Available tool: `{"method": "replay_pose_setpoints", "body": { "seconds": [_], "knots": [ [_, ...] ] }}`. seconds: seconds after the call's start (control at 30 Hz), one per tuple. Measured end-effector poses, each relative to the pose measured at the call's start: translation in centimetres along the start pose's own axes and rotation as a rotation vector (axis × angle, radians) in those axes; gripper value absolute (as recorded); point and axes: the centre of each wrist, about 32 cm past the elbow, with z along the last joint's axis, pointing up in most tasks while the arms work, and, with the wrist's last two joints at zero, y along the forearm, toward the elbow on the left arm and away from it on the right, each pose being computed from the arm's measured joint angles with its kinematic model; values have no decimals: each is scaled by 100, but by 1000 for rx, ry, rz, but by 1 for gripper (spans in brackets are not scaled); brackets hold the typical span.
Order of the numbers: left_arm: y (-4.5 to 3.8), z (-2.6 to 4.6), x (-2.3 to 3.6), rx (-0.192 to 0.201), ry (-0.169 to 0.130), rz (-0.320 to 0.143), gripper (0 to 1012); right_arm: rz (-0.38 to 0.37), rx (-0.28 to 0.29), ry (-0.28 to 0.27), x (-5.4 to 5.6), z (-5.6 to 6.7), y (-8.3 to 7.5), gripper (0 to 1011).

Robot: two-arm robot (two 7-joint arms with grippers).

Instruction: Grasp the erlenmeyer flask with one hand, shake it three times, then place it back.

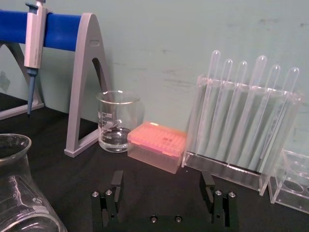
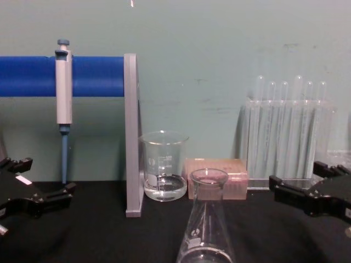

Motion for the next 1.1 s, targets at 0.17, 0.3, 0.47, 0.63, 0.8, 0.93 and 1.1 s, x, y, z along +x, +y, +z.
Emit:
{"method": "replay_pose_setpoints", "body": {
  "seconds": [0.17,0.3,0.47,0.63,0.8,0.93,1.1],
  "knots": [
    [0,0,0,0,0,0,1001,1,-11,5,-5,-8,15,1003],
    [0,0,0,0,0,0,1001,1,-11,5,-5,-9,14,1002],
    [0,0,0,0,0,0,1001,1,-11,4,-4,-10,14,1002],
    [0,0,0,0,0,0,1001,1,-11,4,-5,-11,13,1003],
    [0,0,0,0,0,0,1001,2,-11,4,-5,-11,13,1003],
    [0,0,0,0,0,0,1001,2,-10,4,-5,-11,13,1003],
    [0,0,0,0,0,0,1001,2,-10,4,-5,-11,13,1003]
  ]
}}
